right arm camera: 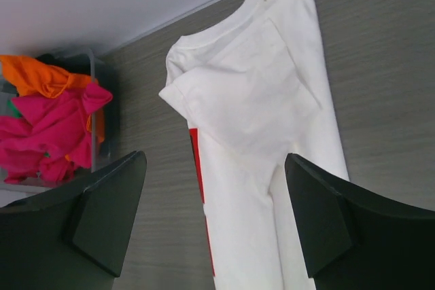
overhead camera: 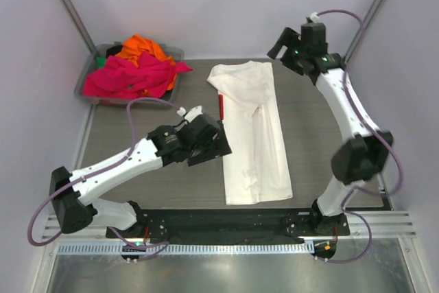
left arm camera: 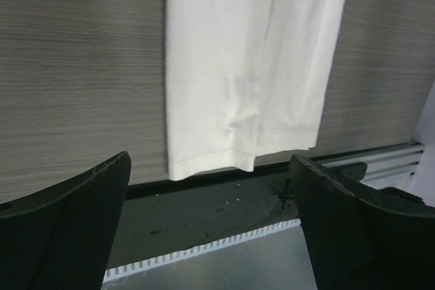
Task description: Fold and stack the t-shirts
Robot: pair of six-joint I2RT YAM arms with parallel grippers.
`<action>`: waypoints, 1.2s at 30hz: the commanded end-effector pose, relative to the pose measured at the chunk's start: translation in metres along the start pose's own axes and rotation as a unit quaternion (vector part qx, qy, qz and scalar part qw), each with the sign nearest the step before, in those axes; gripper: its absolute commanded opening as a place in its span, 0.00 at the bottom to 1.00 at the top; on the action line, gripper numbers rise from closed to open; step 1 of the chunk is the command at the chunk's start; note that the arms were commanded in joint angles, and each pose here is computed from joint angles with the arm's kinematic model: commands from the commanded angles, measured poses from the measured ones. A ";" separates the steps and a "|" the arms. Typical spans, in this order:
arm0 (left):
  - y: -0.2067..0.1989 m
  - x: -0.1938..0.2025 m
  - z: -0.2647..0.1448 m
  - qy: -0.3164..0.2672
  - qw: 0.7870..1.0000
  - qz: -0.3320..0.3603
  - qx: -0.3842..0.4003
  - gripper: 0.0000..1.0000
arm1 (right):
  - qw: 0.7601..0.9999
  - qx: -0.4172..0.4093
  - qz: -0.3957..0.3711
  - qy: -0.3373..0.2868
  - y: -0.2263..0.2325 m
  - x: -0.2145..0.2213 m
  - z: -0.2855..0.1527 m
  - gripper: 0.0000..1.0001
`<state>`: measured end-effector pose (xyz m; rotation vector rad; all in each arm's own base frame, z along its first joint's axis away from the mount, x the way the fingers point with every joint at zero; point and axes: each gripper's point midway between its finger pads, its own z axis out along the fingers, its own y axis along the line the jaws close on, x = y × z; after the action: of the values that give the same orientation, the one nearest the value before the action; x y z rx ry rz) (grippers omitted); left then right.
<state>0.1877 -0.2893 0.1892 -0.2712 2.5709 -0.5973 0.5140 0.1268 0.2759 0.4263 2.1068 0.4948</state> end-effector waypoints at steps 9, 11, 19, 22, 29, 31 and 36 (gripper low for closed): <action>0.069 0.057 0.036 0.030 0.999 -0.025 -0.003 0.92 | 0.983 0.094 0.046 0.153 -0.132 0.219 -0.158 0.87; 0.069 0.064 0.042 0.029 0.999 -0.022 0.002 0.90 | 0.981 0.104 0.049 0.158 -0.142 0.232 -0.164 0.86; 0.043 0.115 0.062 0.065 0.997 -0.011 0.027 0.86 | 0.954 0.199 0.055 0.217 -0.186 0.293 -0.191 0.76; 0.040 0.129 0.071 0.077 0.997 -0.009 0.019 0.83 | 0.954 0.208 0.066 0.207 -0.185 0.302 -0.199 0.75; 0.041 0.136 0.080 0.076 0.997 -0.015 0.015 0.73 | 0.958 0.198 0.091 0.185 -0.182 0.311 -0.216 0.70; 0.040 0.136 0.082 0.074 0.997 -0.020 0.020 0.69 | 0.956 0.204 0.096 0.190 -0.180 0.315 -0.214 0.71; 0.038 0.138 0.092 0.071 0.997 -0.019 0.023 0.64 | 0.951 0.194 0.114 0.210 -0.175 0.346 -0.206 0.72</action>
<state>0.1036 -0.3192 0.0449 -0.2468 2.7286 -0.6743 0.1365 0.0968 0.0614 0.7688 2.6290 0.3103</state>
